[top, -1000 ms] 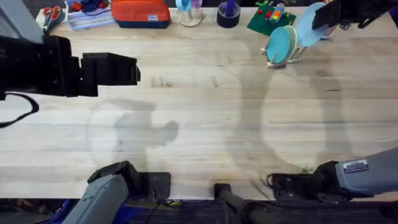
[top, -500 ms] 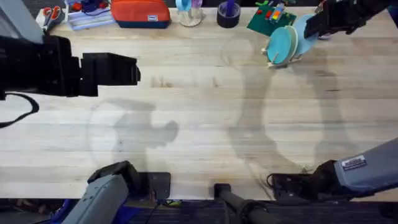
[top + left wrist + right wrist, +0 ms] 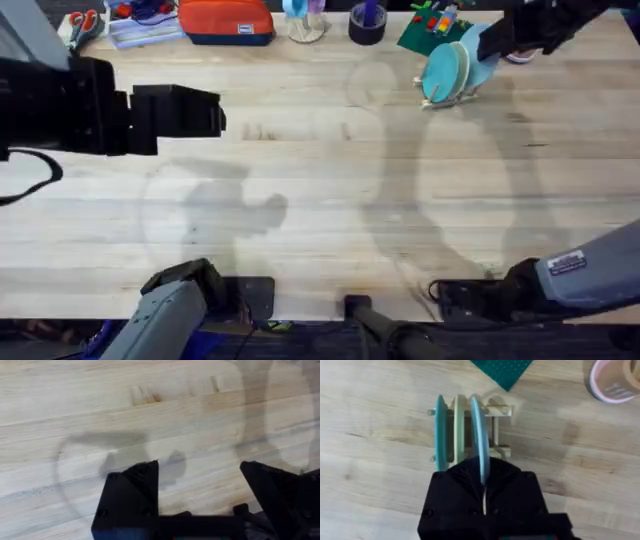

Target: Pick up the plates from the table one by one and place each into a slot on the dish rack.

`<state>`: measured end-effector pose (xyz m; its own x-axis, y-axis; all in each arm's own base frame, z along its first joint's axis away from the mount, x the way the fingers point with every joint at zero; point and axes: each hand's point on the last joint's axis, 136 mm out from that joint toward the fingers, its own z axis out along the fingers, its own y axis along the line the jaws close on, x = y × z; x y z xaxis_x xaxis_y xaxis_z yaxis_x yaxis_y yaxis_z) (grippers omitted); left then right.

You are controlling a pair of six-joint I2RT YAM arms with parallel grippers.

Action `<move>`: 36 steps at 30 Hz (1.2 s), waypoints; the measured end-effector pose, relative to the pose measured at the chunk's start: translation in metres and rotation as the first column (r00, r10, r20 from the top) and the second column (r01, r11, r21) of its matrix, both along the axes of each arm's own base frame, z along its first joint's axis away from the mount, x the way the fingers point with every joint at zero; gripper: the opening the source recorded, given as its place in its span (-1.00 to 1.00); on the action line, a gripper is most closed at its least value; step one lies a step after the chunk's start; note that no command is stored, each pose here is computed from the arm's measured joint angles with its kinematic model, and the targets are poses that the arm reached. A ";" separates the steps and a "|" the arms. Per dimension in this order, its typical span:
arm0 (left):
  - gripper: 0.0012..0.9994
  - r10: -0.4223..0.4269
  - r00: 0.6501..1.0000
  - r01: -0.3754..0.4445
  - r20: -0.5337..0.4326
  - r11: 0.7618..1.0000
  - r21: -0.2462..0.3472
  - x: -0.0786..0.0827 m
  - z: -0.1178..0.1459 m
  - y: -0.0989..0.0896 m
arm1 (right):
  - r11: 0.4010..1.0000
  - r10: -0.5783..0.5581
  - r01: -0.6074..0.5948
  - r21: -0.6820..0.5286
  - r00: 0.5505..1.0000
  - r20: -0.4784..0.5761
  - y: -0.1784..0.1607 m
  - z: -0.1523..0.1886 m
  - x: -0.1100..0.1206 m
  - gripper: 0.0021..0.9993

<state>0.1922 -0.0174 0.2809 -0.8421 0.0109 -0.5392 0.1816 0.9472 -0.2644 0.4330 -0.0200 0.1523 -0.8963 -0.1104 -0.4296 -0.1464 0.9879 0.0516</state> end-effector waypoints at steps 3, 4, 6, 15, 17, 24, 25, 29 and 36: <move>0.99 0.000 1.000 0.000 0.000 1.000 0.000 0.000 0.000 0.000 | 1.000 -0.003 0.003 -0.006 1.000 -0.001 -0.001 0.000 0.000 -0.94; 0.99 0.000 1.000 0.000 0.000 1.000 0.000 0.000 0.000 0.000 | 1.000 -0.003 0.003 -0.008 1.000 -0.001 -0.001 0.000 0.000 -0.94; 0.99 0.000 1.000 0.000 0.000 1.000 0.000 0.000 0.000 0.000 | 1.000 -0.004 0.004 -0.009 1.000 -0.001 -0.002 0.000 0.000 -0.94; 0.99 0.000 1.000 0.000 0.000 1.000 0.000 0.000 0.000 0.000 | 1.000 -0.005 0.005 -0.012 1.000 -0.001 -0.002 0.000 0.000 -0.94; 0.99 0.000 1.000 0.000 0.000 1.000 0.000 0.000 0.000 0.000 | 1.000 -0.005 0.005 -0.011 1.000 -0.001 -0.002 0.000 0.000 -0.89; 0.99 0.000 1.000 0.000 0.000 1.000 0.000 0.000 0.000 0.000 | 1.000 -0.006 0.006 -0.015 1.000 -0.002 -0.003 0.000 0.000 -0.69; 0.99 0.000 1.000 0.000 0.000 1.000 0.000 0.000 0.000 0.000 | 1.000 -0.007 0.007 -0.015 1.000 -0.002 -0.003 0.000 0.000 -0.69; 0.99 0.000 1.000 0.000 0.000 1.000 0.000 0.000 0.000 0.000 | 1.000 -0.007 0.007 -0.015 1.000 -0.002 -0.003 0.000 0.000 -0.68; 0.99 0.000 1.000 0.000 0.000 1.000 0.000 0.000 0.000 0.000 | 1.000 -0.006 0.006 -0.015 1.000 -0.002 -0.003 0.000 0.000 -0.69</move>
